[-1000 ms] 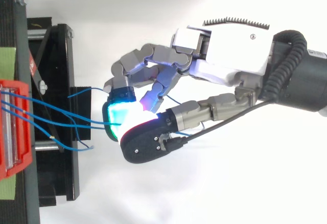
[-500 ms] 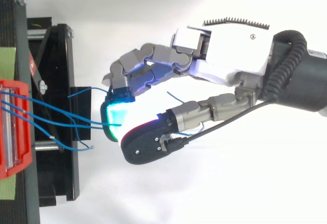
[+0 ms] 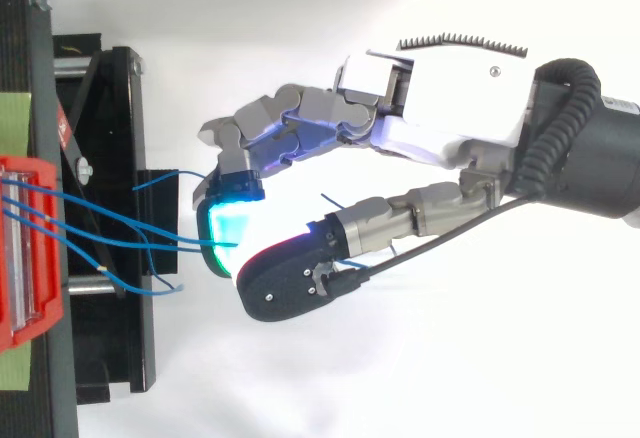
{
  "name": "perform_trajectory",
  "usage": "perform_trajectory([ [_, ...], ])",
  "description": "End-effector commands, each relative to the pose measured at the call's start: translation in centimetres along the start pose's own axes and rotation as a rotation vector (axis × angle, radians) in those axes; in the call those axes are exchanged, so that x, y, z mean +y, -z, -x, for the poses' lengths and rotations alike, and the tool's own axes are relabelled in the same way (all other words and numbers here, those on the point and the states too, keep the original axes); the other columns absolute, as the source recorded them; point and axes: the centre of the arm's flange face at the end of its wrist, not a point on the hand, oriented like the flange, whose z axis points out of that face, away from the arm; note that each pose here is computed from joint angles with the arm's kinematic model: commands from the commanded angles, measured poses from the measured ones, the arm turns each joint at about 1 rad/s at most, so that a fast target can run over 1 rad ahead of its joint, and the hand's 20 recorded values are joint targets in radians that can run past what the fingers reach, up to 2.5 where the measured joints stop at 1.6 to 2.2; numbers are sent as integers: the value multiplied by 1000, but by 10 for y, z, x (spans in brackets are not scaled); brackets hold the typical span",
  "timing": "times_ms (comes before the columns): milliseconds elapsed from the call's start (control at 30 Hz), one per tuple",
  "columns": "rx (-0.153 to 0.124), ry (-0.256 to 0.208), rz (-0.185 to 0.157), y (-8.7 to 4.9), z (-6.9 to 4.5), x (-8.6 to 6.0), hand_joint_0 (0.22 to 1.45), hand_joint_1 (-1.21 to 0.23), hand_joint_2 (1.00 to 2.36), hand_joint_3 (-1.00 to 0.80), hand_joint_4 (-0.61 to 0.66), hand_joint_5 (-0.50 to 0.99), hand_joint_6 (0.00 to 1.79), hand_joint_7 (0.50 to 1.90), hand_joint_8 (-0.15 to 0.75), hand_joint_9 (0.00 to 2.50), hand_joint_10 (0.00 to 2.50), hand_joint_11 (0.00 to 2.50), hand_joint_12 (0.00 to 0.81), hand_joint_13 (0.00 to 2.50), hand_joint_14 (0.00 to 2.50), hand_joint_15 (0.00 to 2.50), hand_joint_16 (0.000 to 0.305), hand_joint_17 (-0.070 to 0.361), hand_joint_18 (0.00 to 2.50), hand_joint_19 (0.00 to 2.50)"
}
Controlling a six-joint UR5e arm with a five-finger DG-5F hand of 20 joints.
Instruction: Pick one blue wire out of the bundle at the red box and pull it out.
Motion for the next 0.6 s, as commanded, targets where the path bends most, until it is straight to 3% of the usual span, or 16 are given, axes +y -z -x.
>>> perform_trajectory([
  [0,0,0,0,0,0,0,641,-789,1012,-284,-16,-93,852,1227,222,541,12,333,363,181,4,110,59,133,88,55],
  [567,0,0,0,0,0,0,642,-788,1012,-268,-8,-92,859,1250,228,534,9,294,364,214,5,129,59,133,111,54],
])
